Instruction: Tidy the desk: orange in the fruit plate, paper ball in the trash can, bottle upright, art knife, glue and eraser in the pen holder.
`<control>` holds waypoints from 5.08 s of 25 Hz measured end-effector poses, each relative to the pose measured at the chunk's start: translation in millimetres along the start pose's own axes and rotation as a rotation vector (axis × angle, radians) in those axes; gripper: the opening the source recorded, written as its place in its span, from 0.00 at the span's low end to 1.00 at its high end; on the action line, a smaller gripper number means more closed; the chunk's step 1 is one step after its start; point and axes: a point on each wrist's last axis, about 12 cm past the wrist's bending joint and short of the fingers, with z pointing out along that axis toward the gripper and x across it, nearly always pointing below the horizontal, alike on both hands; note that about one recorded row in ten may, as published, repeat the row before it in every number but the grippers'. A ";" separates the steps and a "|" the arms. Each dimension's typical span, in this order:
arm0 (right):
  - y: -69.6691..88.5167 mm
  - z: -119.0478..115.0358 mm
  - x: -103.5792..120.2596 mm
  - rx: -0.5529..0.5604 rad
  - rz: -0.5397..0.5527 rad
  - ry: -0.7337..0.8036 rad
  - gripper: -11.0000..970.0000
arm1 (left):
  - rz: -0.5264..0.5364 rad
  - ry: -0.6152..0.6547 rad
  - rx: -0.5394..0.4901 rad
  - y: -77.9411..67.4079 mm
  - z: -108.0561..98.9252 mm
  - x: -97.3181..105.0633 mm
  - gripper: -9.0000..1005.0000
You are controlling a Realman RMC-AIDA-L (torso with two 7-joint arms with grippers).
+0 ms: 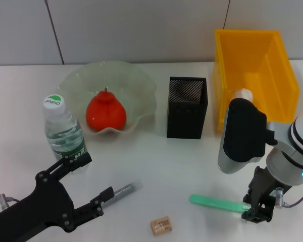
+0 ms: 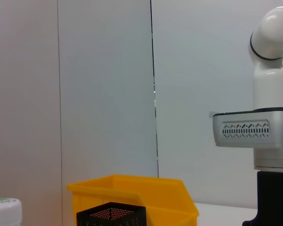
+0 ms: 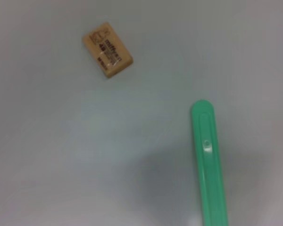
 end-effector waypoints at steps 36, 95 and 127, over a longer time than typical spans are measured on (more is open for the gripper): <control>-5.5 -28.2 -1.2 0.018 -0.027 -0.087 0.19 | 0.008 0.003 0.014 2.7 4.6 -0.8 0.82; -26.6 -85.3 -70.2 0.838 -0.803 0.272 0.20 | 0.017 -0.051 -0.061 -0.9 7.8 0.7 0.82; -30.2 -49.2 -107.1 0.815 -0.998 0.408 0.25 | 0.024 -0.074 -0.071 -2.7 14.3 1.1 0.82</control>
